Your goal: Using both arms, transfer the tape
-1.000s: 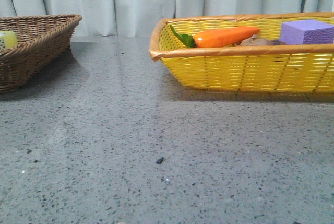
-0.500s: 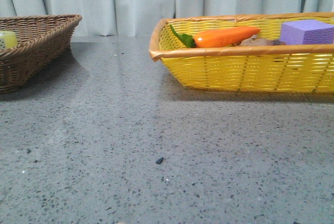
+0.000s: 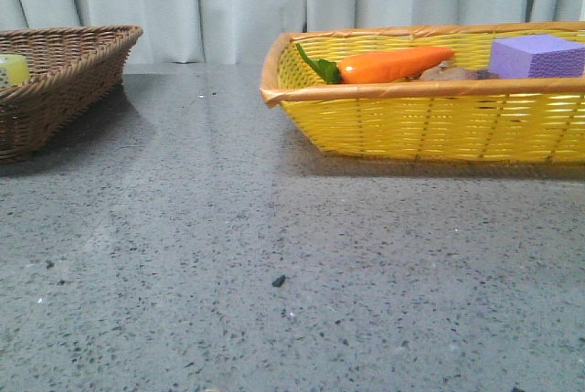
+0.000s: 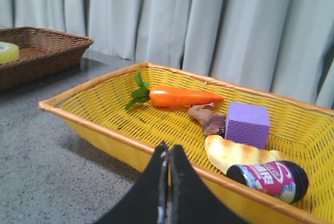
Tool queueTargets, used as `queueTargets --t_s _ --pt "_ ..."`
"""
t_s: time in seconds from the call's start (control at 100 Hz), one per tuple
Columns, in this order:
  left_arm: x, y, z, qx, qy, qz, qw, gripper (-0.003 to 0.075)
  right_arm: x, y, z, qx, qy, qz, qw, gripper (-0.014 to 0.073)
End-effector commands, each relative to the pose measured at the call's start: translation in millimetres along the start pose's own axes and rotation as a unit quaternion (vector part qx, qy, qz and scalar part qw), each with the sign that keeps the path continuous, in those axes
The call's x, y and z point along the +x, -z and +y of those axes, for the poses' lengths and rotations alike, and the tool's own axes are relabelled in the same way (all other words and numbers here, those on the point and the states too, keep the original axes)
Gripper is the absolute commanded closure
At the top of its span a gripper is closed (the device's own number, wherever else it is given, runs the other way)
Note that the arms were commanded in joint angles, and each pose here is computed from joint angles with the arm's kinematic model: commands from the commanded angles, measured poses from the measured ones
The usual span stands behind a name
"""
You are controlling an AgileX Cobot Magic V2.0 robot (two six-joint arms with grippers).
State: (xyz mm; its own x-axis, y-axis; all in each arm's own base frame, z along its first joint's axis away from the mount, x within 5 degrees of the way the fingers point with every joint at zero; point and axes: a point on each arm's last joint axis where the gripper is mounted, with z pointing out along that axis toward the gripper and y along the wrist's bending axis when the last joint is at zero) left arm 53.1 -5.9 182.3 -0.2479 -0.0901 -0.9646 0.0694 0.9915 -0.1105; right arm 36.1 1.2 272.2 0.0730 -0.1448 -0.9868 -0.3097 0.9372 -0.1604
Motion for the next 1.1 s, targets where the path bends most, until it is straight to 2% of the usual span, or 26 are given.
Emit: queueTargets --t_s 0.0,0.08,0.14,0.28,0.55,0.67,0.81,1.04,1.09 --pt "-2 1 0 0.001 0.005 -0.034 0.999 0.0741 -14 3 5 0.013 -0.001 -0.092 0.996 0.0669" --pt "-2 1 0 0.001 0.005 -0.034 0.999 0.0741 -9 -1 7 0.046 -0.012 -0.137 0.989 0.0669" --pt "-2 1 0 0.001 0.005 -0.034 0.999 0.0741 -7 -2 6 0.078 -0.026 -0.185 0.979 0.0669" --pt "-2 1 0 0.001 0.005 -0.034 0.999 0.0741 9 -5 4 0.134 -0.025 -0.21 0.968 0.0669" --pt "-2 1 0 0.001 0.006 -0.034 0.999 0.0741 52 -13 -1 0.198 -0.074 -0.109 0.971 0.0669" --pt "-2 1 0 0.001 0.006 -0.034 0.999 0.0741 66 -15 0 0.195 -0.09 -0.036 0.976 0.0669" --pt "-2 1 0 0.001 0.006 -0.034 0.999 0.0741 82 -15 2 0.192 -0.101 0.053 0.975 0.0669" --pt "-2 1 0 0.001 0.006 -0.034 0.999 0.0741 97 -12 6 0.185 -0.117 0.134 0.966 0.0669" --pt "-2 1 0 0.001 0.006 -0.034 0.999 0.0741 97 -12 6 0.185 -0.117 0.135 0.966 0.0669"
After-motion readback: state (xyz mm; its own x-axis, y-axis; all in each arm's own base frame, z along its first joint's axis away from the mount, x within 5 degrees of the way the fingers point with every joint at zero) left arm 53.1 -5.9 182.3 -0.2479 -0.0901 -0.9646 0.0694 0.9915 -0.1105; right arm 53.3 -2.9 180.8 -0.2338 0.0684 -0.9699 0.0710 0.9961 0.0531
